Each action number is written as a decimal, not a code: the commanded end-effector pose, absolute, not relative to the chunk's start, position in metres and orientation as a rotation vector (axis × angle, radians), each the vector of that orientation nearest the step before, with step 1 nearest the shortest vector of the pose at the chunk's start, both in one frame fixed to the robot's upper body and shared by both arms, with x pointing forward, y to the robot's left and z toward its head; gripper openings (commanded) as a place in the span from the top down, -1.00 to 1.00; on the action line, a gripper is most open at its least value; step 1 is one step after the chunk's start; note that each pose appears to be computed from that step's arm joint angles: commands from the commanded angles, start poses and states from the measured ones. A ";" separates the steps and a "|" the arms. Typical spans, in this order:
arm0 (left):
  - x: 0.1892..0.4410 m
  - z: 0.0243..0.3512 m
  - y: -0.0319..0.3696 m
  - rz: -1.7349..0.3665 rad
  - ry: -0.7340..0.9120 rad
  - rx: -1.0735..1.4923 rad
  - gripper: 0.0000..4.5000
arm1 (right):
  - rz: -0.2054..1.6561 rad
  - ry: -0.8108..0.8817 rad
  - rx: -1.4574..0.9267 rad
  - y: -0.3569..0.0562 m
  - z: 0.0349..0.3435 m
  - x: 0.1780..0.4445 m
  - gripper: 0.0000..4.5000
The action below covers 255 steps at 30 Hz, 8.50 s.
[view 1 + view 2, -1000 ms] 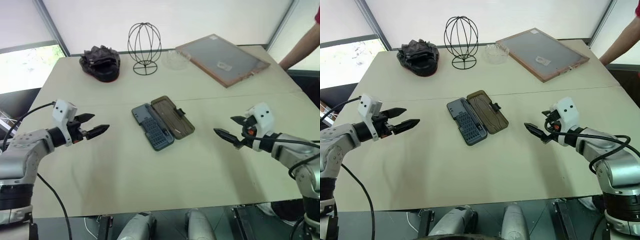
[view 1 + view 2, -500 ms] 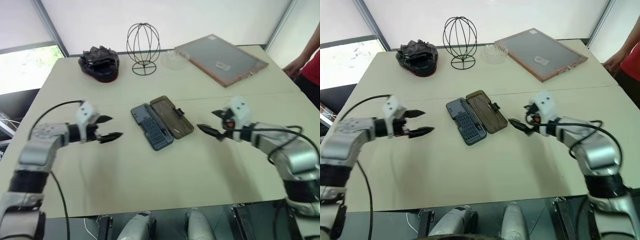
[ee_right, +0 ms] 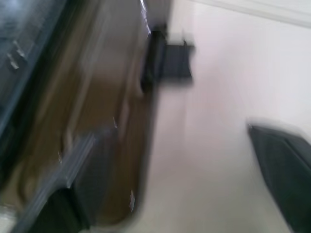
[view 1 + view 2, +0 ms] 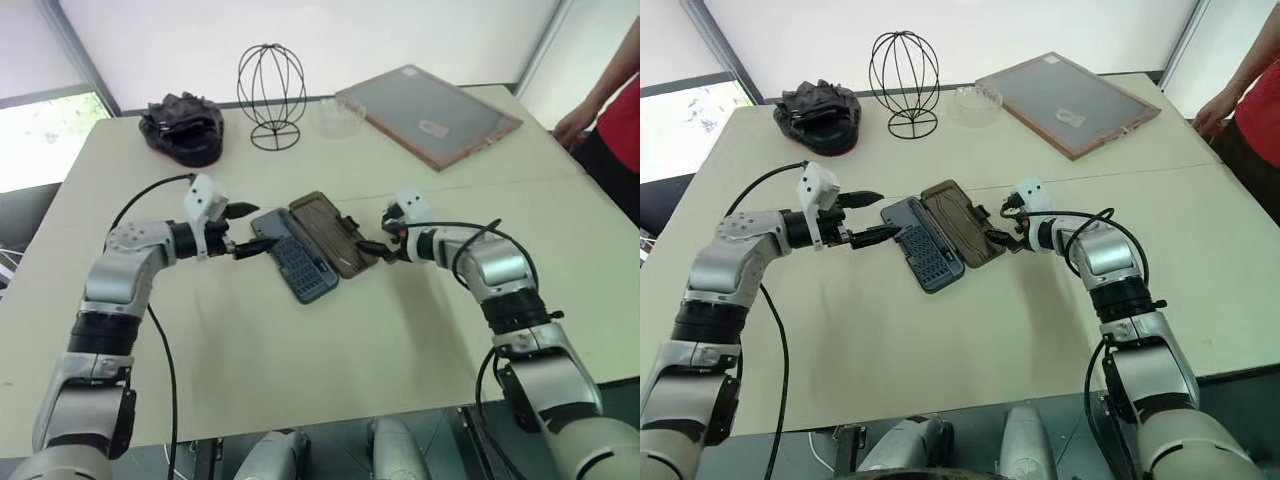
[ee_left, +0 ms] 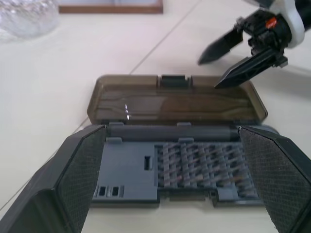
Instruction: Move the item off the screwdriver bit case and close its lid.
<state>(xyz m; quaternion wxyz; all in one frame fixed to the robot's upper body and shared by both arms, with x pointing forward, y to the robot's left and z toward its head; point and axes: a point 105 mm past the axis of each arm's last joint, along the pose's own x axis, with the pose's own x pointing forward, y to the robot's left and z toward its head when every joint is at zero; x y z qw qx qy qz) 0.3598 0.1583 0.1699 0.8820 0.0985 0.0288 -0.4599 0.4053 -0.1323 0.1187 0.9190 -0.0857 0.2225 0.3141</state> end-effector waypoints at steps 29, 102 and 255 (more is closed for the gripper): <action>0.300 0.167 0.165 -1.123 0.176 0.286 -1.00 | 1.250 -0.036 -1.047 -0.062 0.141 0.393 0.99; 0.242 0.062 0.174 -1.089 0.445 0.335 1.00 | 1.104 0.426 -0.612 -0.059 0.106 0.407 -0.46; 0.299 0.155 0.191 -1.017 0.269 0.191 1.00 | 1.301 0.194 -1.339 -0.105 0.110 0.405 0.97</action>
